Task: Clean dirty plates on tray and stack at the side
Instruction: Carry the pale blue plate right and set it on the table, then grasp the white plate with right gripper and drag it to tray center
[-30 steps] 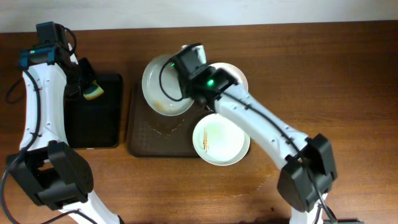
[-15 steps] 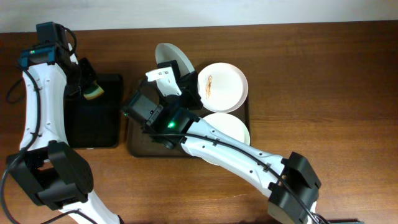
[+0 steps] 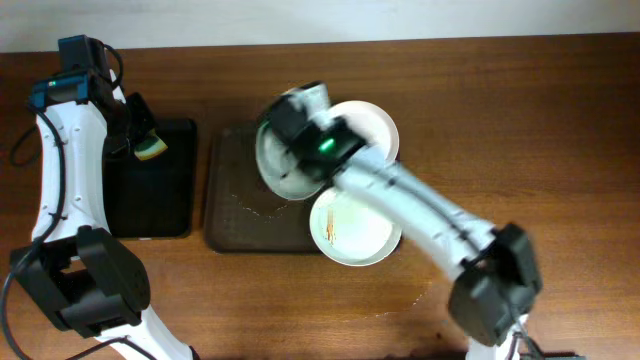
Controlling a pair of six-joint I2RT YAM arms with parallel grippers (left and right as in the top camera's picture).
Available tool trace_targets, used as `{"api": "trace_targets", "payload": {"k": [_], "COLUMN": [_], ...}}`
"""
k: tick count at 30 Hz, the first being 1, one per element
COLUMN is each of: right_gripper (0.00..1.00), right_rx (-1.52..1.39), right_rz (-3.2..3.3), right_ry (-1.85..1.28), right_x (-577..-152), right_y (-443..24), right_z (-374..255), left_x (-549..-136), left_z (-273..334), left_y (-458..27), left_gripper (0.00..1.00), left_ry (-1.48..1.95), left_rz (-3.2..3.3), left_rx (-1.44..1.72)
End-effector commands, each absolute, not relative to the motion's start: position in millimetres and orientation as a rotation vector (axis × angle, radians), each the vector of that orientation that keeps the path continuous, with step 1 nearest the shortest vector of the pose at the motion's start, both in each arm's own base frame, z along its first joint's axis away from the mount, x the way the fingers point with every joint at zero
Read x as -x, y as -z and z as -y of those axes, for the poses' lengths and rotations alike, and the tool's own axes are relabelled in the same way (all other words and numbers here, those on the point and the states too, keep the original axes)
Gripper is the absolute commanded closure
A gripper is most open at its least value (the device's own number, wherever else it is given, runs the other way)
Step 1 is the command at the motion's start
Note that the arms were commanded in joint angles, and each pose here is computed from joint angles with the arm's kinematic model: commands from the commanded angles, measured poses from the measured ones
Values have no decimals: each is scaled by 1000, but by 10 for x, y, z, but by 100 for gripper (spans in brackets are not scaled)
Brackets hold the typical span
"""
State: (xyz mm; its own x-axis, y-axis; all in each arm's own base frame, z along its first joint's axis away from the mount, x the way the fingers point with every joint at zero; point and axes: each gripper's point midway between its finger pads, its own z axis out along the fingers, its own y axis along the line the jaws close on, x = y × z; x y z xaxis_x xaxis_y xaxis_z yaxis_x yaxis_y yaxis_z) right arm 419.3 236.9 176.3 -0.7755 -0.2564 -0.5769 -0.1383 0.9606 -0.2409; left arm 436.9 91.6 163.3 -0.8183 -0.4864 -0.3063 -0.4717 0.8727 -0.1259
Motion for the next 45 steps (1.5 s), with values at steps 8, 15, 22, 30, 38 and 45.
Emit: {"api": "trace_targets", "payload": {"k": [8, 15, 22, 30, 38, 45], "right_gripper": [96, 96, 47, 32, 49, 67], "right_rx": [-581, -888, -985, -589, -487, -335], "right_rz": [-2745, -2749, -2750, -2741, -3061, -3199], "right_ry": [44, 101, 74, -517, -361, -155], "right_x": [-4275, -3852, -3596, -3773, -3136, -2780], "right_y": [-1521, -663, -275, -1080, -642, -278], "right_z": [394, 1211, 1361, 207, -933, -1193], "left_x": [-4407, -4432, -4440, -4441, -4423, -4423], "left_z": [-894, -900, -901, -901, -897, -897], "left_y": [-1696, -1706, -1709, -1710, -1702, -1702], "left_gripper": [99, 99, 100, 99, 99, 99], "left_ry": [80, 80, 81, 81, 80, 80], "left_rz": [-2690, -2679, -2676, -2676, -2683, -2683], "left_rx": [701, 698, 697, 697, 699, 699]}}
